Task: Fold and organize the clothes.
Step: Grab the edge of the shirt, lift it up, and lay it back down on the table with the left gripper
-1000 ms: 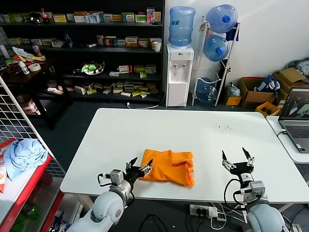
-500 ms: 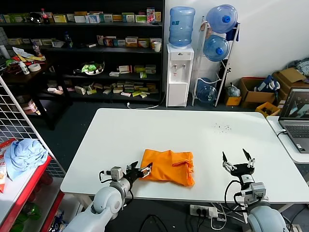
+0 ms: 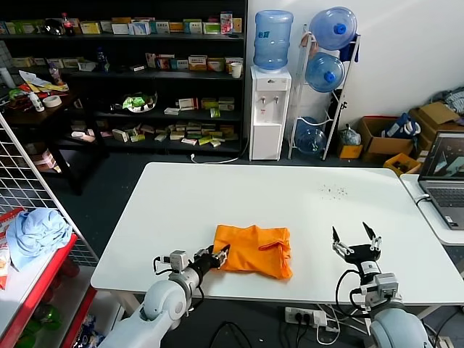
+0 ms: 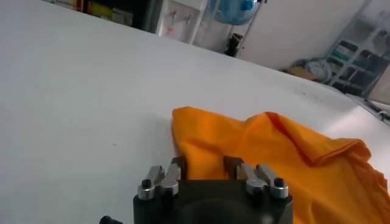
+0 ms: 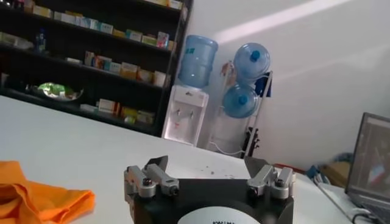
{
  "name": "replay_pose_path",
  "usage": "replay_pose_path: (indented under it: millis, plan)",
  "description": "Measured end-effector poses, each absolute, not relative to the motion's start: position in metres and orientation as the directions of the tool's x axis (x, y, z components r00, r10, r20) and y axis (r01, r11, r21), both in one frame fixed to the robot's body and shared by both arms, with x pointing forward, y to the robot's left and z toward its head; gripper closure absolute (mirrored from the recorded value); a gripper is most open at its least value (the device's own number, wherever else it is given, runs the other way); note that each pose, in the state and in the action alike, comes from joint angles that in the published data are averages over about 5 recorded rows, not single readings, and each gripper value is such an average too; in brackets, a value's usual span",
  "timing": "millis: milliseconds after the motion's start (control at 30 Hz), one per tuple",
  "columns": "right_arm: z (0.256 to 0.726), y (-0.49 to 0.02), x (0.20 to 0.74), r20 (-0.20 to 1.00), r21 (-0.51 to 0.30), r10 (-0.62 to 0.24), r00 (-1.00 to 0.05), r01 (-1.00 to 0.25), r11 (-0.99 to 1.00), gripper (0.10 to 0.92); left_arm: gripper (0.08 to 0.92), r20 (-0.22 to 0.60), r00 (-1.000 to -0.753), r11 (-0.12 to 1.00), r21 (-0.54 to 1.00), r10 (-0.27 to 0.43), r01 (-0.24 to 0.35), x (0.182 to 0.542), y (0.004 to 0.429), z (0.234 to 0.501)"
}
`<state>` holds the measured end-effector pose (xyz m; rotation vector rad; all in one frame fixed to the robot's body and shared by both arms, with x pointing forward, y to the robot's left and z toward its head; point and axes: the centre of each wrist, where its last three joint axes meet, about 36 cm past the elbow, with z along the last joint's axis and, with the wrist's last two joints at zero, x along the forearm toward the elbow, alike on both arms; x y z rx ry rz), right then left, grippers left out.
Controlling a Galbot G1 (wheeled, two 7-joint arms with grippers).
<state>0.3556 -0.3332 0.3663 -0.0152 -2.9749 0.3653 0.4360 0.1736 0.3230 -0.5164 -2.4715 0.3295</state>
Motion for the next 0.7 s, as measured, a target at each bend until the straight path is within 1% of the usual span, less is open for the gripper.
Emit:
replay_pose_path:
  millis: [133,267,367,467,600,700]
  plan:
    - [0.366,-0.332,0.356,0.14,-0.24,0.027,-0.99,-0.008,0.971,0.2,0.639,0.491,-0.757,0.895,-0.343,0.431,0.287,0.435,0.176,0.323]
    - [0.366,-0.332,0.358,0.14,-0.238,0.025,-0.99,-0.009,0.971,0.2,0.761,0.481,-0.77,0.9,-0.334,0.419,0.281,0.435,0.181,0.325]
    - [0.364,-0.33,0.359,0.142,-0.235,0.024,-0.99,-0.01,0.972,0.2,0.836,0.473,-0.78,0.903,-0.329,0.41,0.275,0.434,0.187,0.328]
    - [0.363,-0.328,0.362,0.144,-0.232,0.022,-0.989,-0.012,0.973,0.2,0.868,0.469,-0.788,0.908,-0.325,0.399,0.266,0.433,0.195,0.332]
    - [0.362,-0.326,0.366,0.144,-0.23,0.016,-0.989,-0.018,0.973,0.2,0.868,0.473,-0.799,0.919,-0.309,0.371,0.244,0.432,0.212,0.337]
    - [0.363,-0.324,0.37,0.141,-0.229,0.01,-0.99,-0.022,0.973,0.2,0.868,0.486,-0.808,0.935,-0.281,0.333,0.216,0.432,0.231,0.339]
